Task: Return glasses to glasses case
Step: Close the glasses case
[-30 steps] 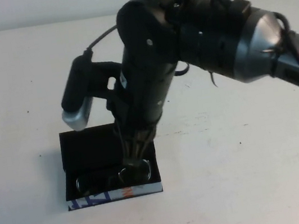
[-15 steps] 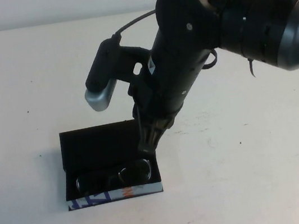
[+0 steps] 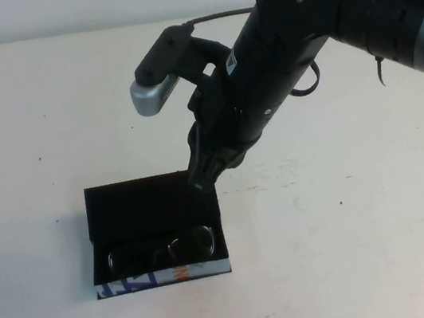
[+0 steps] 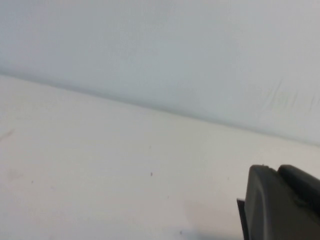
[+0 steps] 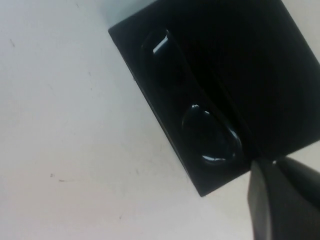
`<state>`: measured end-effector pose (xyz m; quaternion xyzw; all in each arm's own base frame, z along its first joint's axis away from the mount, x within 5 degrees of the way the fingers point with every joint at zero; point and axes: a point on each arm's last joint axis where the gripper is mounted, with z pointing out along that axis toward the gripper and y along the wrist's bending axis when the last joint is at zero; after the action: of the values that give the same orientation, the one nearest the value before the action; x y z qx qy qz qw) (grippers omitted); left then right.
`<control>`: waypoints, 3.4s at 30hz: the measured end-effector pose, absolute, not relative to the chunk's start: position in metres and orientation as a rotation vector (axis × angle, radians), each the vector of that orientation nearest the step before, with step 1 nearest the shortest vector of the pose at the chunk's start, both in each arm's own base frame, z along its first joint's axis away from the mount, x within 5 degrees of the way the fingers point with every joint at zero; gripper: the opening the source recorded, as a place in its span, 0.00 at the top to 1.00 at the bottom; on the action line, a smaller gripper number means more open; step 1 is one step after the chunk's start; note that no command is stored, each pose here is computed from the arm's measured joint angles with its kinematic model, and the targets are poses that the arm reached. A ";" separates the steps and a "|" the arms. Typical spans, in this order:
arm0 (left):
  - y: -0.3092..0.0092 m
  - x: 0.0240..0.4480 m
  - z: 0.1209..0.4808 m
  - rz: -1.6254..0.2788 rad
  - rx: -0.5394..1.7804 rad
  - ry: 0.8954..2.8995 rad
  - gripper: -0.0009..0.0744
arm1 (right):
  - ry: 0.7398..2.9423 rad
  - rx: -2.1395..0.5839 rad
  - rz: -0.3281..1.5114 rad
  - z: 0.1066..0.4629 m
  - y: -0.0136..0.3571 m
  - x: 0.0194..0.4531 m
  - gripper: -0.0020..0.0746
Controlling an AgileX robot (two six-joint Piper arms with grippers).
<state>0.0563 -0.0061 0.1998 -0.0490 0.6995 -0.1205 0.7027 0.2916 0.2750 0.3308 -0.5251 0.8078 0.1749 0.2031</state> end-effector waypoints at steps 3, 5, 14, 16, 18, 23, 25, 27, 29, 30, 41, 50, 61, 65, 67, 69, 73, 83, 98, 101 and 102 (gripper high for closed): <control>-0.005 0.056 0.206 -0.299 -0.149 1.490 0.99 | 2.258 -1.436 0.527 0.332 0.277 0.291 0.99; -0.004 0.056 0.207 -0.342 -0.191 1.475 0.99 | 2.268 -1.421 0.555 0.332 0.278 0.290 0.99; -0.017 0.081 0.221 -0.460 -0.293 1.974 0.99 | 2.397 -1.340 0.591 0.306 0.287 0.300 0.99; -0.022 0.093 0.229 -0.437 -0.234 2.131 0.99 | 2.405 -1.333 0.594 0.305 0.288 0.300 0.99; -0.028 0.108 0.237 -0.432 -0.121 2.273 0.99 | 2.409 -1.327 0.597 0.305 0.288 0.300 0.99; -0.053 0.140 0.245 -0.662 0.161 2.464 0.99 | 2.411 -1.324 0.598 0.305 0.288 0.300 0.99; -0.061 0.150 0.243 -0.756 0.246 2.478 0.99 | 2.412 -1.322 0.598 0.305 0.288 0.300 0.99; -0.066 0.160 0.236 -0.821 0.273 2.479 0.99 | 2.411 -1.321 0.598 0.305 0.288 0.300 0.99; -0.068 0.167 0.229 -0.852 0.304 2.483 0.99 | 2.405 -1.306 0.598 0.306 0.287 0.302 0.99; -0.070 0.171 0.226 -0.863 0.335 2.480 0.99 | 2.402 -1.289 0.600 0.306 0.286 0.304 0.99; -0.104 0.197 0.191 -0.995 0.520 2.431 0.99 | 2.391 -1.144 0.611 0.303 0.288 0.330 0.99; -0.110 0.208 0.166 -0.939 0.581 2.449 0.99 | 2.399 -1.105 0.626 0.292 0.304 0.350 0.99; -0.111 0.221 0.146 -0.891 0.552 2.434 0.99 | 2.445 -1.039 0.639 0.270 0.307 0.368 0.99; -0.110 0.224 0.139 -0.862 0.555 2.451 0.99 | 2.434 -1.020 0.664 0.264 0.313 0.375 0.99; -0.109 0.225 0.136 -0.854 0.554 2.459 0.99 | 2.430 -1.017 0.670 0.260 0.317 0.380 0.99; -0.109 0.226 0.134 -0.849 0.547 2.457 0.99 | 2.426 -1.016 0.673 0.258 0.319 0.383 0.99; -0.109 0.228 0.134 -0.834 0.545 2.436 0.99 | 2.417 -1.015 0.677 0.254 0.324 0.389 0.99; -0.109 0.230 0.128 -0.834 0.534 2.454 0.99 | 2.456 -1.022 0.673 0.229 0.329 0.398 0.99; -0.111 0.230 0.126 -0.850 0.578 2.440 0.99 | 2.475 -1.121 0.685 0.255 0.326 0.395 0.99; -0.111 0.230 0.126 -0.853 0.580 2.438 0.99 | 2.419 -1.075 0.666 0.257 0.328 0.401 0.99; -0.111 0.230 0.126 -0.853 0.581 2.438 0.99 | 2.407 -1.062 0.663 0.254 0.329 0.404 0.99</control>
<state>0.2302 -0.1111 0.1259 0.2128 0.8929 -0.3124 0.2448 0.4036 0.3287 0.2542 -0.3823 0.8670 0.2387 0.2125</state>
